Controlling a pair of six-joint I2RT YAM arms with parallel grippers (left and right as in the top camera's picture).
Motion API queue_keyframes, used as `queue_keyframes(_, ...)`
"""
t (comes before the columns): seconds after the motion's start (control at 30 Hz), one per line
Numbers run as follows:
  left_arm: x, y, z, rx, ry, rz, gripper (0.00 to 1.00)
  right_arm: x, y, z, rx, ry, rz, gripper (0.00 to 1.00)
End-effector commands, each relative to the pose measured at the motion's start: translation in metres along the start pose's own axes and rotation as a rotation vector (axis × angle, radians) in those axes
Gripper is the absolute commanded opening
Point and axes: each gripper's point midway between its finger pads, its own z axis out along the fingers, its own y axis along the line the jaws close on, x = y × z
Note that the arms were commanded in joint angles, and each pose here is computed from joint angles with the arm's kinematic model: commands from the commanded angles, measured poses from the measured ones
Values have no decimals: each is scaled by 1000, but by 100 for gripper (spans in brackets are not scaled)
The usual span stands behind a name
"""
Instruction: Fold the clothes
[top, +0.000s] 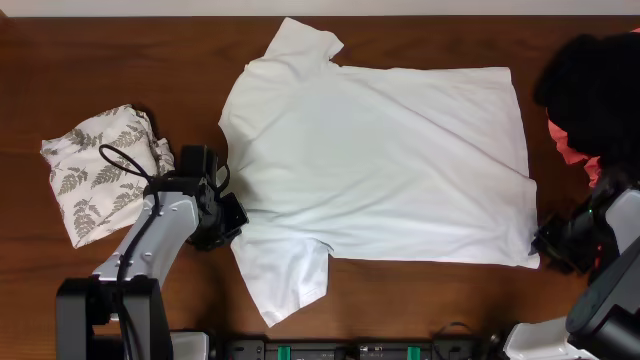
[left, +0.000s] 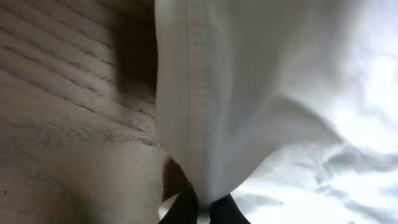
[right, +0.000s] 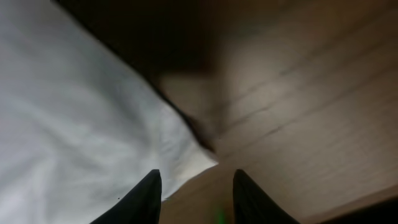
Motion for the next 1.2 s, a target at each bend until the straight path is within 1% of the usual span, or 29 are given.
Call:
queue_keyframes(0.0, -4, 1, -3, -4, -16, 13, 6, 9, -3, 8, -6, 10, 2, 36)
queue_keyframes(0.23, -3, 1, -3, -2, -12, 15, 6, 13, 1, 22, -41, 5, -23, 36)
queue_keyframes(0.33, -2, 1, -3, -4, -8, 15, 6, 12, 1, 23, -42, 0, -23, 33)
queue_keyframes(0.47, -2, 2, -3, -6, -5, 14, 6, 5, 3, 23, -49, -29, -24, 24)
queue_keyframes(0.53, -2, 2, -3, -6, -5, 14, 6, 2, 4, 23, -53, -42, -24, 13)
queue_keyframes(0.57, -2, 2, -3, -6, -5, 14, 6, 1, 5, 22, -54, -46, -25, 5)
queue_keyframes(0.6, -2, 2, -3, -6, -6, 14, 6, 0, 5, 22, -55, -49, -25, 1)
queue_keyframes(0.7, -2, 2, -3, -6, -6, 15, 6, -1, 10, 22, -84, -50, -44, 1)
queue_keyframes(0.8, -1, 1, -4, -4, -4, 20, 6, 1, 25, 19, -169, -45, -103, 1)
queue_keyframes(0.9, 3, -7, -7, 47, 13, 54, 6, 1, 33, 9, -216, -63, -132, 1)
queue_keyframes(1.03, 3, -14, -18, 86, -16, 76, 5, -4, 38, -16, -252, -159, -146, 1)
queue_keyframes(1.17, -3, -21, -37, 126, -99, 106, 6, -10, 40, -48, -278, -289, -154, 1)
